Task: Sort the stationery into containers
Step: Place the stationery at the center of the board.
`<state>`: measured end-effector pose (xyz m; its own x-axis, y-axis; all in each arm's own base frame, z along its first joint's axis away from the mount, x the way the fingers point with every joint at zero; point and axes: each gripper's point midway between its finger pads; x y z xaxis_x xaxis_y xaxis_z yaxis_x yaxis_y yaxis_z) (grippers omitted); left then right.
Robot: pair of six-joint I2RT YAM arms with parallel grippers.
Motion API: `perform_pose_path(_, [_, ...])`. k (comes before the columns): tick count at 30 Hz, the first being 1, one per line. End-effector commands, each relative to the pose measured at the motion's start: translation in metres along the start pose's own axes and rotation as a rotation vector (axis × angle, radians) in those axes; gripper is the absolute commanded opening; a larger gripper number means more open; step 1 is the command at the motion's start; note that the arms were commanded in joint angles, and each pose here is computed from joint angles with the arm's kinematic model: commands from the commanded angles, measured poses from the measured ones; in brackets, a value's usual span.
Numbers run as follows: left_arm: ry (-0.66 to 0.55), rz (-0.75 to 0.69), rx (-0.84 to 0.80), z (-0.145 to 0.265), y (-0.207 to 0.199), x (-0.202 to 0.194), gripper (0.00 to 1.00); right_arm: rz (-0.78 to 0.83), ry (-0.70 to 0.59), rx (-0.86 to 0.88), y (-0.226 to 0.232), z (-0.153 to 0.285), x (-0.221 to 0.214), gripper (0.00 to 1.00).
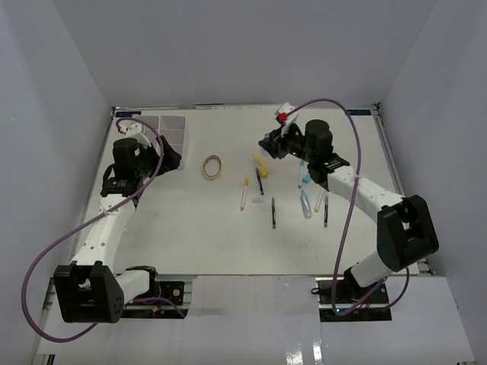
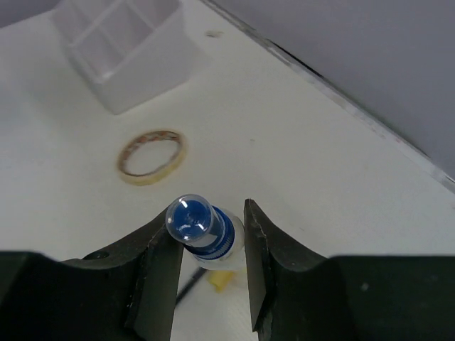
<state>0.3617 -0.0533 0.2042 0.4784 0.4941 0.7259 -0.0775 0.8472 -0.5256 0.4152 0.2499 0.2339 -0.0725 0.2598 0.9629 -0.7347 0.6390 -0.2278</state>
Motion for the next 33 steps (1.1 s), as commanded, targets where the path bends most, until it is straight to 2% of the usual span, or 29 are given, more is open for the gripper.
perform_pose_path(1, [-0.060,-0.018,-0.067,0.014,-0.018,0.018,0.98,0.050,-0.062,0.253,0.085,-0.011,0.036,0.08])
perform_pose_path(8, [-0.077,-0.031,-0.087,0.015,-0.020,0.019,0.98,0.026,-0.062,0.459,0.176,-0.045,0.036,0.08])
perform_pose_path(13, [-0.073,-0.035,-0.096,0.014,-0.021,0.018,0.98,-0.028,-0.061,0.552,0.212,-0.060,0.015,0.08])
perform_pose_path(22, [-0.066,-0.035,-0.113,0.013,-0.023,0.016,0.98,-0.036,-0.023,0.601,0.237,-0.072,-0.016,0.10])
perform_pose_path(26, [-0.063,-0.035,-0.115,0.012,-0.023,0.015,0.98,-0.030,0.009,0.610,0.243,-0.071,-0.032,0.16])
perform_pose_path(27, [-0.062,-0.034,-0.114,0.011,-0.023,0.015,0.98,-0.029,0.019,0.603,0.243,-0.071,-0.036,0.21])
perform_pose_path(33, [-0.049,-0.027,-0.121,0.008,-0.023,0.011,0.98,-0.025,0.055,0.615,0.248,-0.069,-0.055,0.28])
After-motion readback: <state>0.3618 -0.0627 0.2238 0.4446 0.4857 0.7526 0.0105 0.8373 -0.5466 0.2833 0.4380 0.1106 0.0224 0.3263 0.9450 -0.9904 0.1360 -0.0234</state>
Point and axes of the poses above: each gripper's point midway between its finger pads, its own z axis back along the fingers, its own y axis along the line the jaws close on, x = y × z, and after that the axes turned 10 degrees about z, right-handed
